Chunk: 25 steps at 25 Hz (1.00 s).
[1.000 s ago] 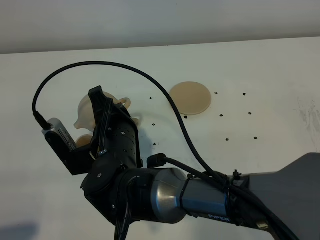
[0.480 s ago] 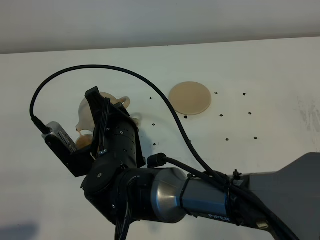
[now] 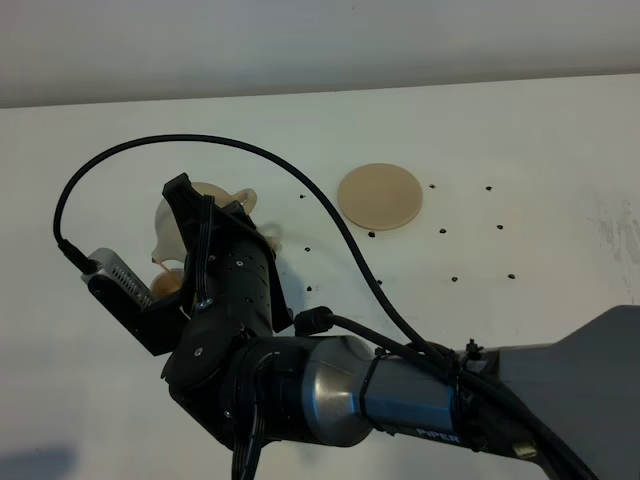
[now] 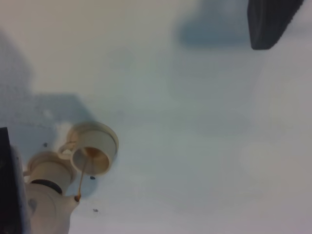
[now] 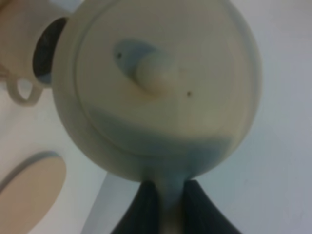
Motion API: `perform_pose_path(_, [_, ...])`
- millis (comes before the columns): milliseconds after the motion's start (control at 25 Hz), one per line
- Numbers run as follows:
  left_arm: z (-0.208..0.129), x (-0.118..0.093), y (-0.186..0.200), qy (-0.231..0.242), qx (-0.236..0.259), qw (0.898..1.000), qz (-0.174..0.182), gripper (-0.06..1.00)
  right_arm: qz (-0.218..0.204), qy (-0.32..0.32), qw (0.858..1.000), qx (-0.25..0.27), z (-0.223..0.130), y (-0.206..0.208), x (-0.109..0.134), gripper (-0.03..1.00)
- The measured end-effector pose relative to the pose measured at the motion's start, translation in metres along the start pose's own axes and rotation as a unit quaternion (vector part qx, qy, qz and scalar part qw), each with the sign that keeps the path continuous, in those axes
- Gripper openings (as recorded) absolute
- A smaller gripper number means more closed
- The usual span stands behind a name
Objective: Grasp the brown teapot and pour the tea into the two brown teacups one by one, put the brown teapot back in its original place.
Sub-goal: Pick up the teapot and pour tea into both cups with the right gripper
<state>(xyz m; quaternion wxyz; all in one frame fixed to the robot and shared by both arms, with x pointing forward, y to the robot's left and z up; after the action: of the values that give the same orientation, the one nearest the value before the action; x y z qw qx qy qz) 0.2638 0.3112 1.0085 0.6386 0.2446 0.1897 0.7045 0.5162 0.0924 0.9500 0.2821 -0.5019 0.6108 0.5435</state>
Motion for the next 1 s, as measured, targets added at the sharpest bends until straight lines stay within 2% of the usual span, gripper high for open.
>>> perform_pose_path(1000, [0.0000, 0.0000, 0.0000, 0.000, 0.000, 1.000, 0.000, 0.43, -0.013, 0.036, 0.999, -0.003, 0.0010, 0.0000, -0.0034, 0.10])
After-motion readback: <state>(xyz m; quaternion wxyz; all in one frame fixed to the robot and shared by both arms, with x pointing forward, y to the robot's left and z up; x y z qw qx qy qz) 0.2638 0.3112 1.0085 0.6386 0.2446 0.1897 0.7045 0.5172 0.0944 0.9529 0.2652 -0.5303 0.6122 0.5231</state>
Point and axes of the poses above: a point on each arm's last joint axis where the gripper is mounted, y pointing back along that axis away from the gripper, x along the wrist's bending axis when the last joint is at zero, z = x × y, the point moved 4 cm from there along -y, pointing out along that axis toward the gripper, and after that the axes turned 8 degrees about -y, right-handed, at the moved point
